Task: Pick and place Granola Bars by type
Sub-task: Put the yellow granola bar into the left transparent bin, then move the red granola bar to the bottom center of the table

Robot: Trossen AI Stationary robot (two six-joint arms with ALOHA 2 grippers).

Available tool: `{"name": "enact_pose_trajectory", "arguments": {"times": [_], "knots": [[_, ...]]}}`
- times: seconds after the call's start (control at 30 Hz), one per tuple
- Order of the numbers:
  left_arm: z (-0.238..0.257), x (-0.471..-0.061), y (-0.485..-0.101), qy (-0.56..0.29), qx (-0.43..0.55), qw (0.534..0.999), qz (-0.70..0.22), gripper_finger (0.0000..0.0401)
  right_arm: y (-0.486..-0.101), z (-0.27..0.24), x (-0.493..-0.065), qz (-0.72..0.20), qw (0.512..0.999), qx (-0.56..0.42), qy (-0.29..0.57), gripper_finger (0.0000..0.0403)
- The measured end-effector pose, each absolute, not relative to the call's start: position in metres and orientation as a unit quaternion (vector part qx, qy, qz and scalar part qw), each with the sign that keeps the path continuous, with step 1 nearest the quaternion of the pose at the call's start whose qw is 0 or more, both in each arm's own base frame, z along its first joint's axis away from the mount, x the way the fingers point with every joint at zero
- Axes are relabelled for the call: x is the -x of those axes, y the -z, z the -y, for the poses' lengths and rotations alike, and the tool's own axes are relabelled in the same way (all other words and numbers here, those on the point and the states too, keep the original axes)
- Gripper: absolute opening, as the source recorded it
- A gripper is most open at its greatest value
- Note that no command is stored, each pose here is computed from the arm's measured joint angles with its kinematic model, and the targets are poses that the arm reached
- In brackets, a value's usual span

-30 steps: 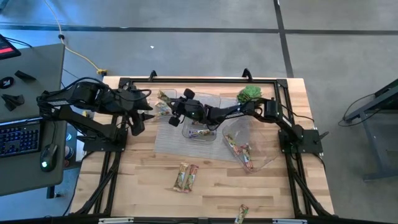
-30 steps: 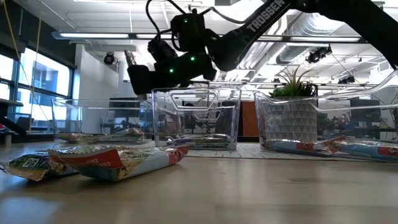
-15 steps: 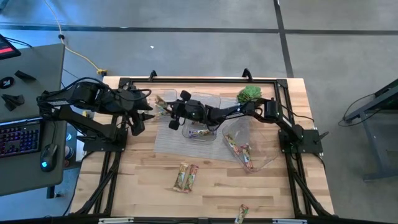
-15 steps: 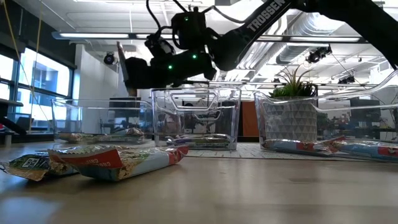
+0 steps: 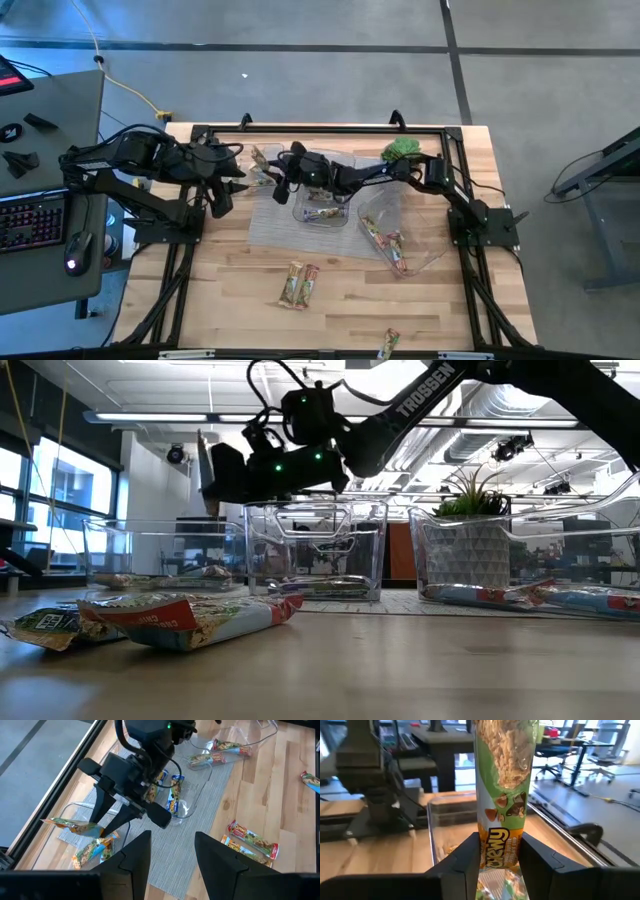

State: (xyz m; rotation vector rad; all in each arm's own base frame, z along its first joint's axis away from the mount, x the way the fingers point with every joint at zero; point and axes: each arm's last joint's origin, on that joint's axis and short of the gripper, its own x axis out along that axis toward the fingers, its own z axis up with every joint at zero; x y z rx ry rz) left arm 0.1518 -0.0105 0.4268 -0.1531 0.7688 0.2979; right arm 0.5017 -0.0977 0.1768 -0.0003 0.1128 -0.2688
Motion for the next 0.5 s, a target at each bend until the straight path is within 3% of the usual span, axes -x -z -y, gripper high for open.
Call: {"name": "enact_pose_trajectory", "arguments": {"times": [0.33, 0.5], "knots": [[0.0105, -0.1519, -0.4268, -0.145, 0.074, 0.913, -0.373, 0.0147, -0.1800, 0.0969, -0.5022, -0.043, 0.991, 0.024, 0.128, 0.0172], [0.0105, -0.1519, -0.4268, -0.145, 0.074, 0.913, -0.373, 0.0147, -0.1841, 0.0989, -0.5020, -0.022, 0.992, 0.026, 0.121, 0.0185]]}}
